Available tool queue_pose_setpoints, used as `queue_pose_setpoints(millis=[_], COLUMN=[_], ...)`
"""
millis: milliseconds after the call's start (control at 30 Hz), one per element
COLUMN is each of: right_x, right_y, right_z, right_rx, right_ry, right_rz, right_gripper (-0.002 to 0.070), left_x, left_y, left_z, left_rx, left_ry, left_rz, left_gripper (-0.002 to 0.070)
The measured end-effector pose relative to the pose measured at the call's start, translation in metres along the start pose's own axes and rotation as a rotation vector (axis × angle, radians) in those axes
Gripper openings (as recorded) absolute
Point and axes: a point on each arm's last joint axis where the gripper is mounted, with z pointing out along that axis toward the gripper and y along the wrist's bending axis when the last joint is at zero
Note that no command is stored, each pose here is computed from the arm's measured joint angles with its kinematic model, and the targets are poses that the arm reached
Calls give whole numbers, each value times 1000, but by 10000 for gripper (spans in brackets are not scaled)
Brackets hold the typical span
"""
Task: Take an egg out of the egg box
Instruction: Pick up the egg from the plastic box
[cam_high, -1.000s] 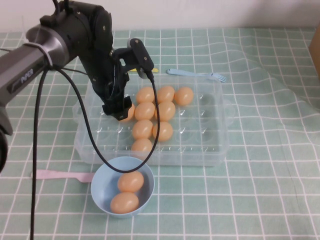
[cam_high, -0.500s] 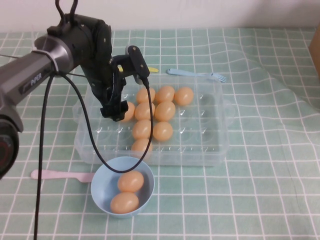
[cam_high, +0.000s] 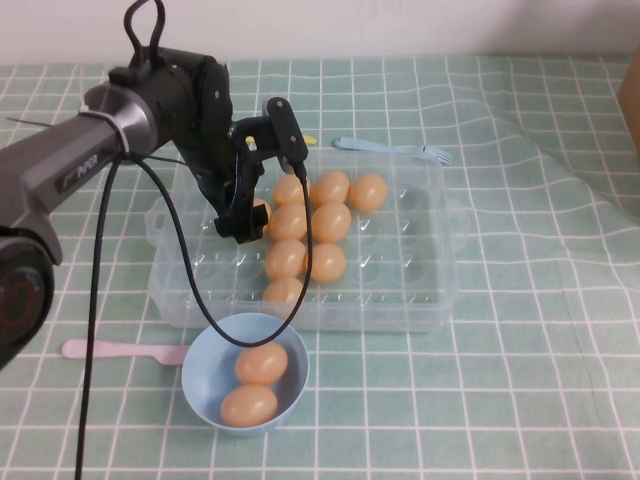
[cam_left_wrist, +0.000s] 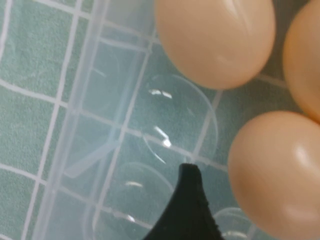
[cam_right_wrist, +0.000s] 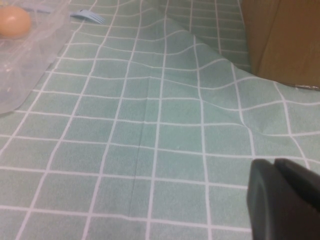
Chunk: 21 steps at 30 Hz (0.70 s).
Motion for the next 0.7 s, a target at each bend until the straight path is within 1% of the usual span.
queue_pose_setpoints(millis=[467, 533, 633, 700], right_x=[0, 0, 0, 0], right_y=[0, 0, 0, 0], right_z=[0, 0, 0, 0], right_rx=[0, 0, 0, 0], right_ry=[0, 0, 0, 0], right_rz=[0, 0, 0, 0], right_gripper=[-17, -17, -17, -17], left_x=[0, 1, 2, 2], left_y=[0, 0, 0, -1], left_z=[10, 10, 10, 10], left_rx=[7, 18, 31, 36], left_ry=[-10, -17, -16, -12], left_rz=[-8, -22, -32, -32], left_gripper=[517, 487, 406, 369])
